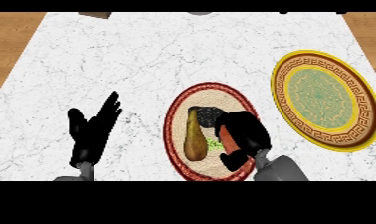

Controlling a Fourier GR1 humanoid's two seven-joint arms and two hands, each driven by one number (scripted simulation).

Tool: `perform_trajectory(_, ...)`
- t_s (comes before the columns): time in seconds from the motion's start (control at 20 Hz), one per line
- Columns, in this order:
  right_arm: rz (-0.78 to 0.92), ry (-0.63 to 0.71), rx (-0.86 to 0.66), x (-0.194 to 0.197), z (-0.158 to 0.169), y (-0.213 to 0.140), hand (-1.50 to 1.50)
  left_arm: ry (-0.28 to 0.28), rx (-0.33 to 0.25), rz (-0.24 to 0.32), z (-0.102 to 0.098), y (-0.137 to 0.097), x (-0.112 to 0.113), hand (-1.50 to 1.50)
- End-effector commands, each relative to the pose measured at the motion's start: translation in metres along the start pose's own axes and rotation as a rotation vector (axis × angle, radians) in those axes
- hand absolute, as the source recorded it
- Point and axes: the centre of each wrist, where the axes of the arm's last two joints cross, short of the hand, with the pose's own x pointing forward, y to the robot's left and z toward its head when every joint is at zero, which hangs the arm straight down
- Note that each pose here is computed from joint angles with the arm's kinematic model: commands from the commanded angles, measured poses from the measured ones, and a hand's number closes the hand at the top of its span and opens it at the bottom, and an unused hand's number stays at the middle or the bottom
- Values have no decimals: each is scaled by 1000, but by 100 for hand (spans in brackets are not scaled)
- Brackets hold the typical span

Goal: Pick the sweet potato from the placemat and place it in the plate

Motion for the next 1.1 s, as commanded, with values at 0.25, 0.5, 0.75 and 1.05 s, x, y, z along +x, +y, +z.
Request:
perform_trajectory(0.25, -127, 223, -328, 56, 16, 10, 150, 7, -3, 1, 5, 13, 2, 0)
perform_trajectory(0.5, -209, 269, -676, 94, 27, -15, 150, 8, 0, -9, 8, 15, -2, 0)
perform_trajectory(0.75, -249, 308, -894, 132, 44, -20, 150, 8, -2, 2, -6, -2, 3, 0)
perform_trajectory(1.05, -390, 432, -1094, 106, 52, -29, 150, 4, 10, -13, 3, 7, -10, 0)
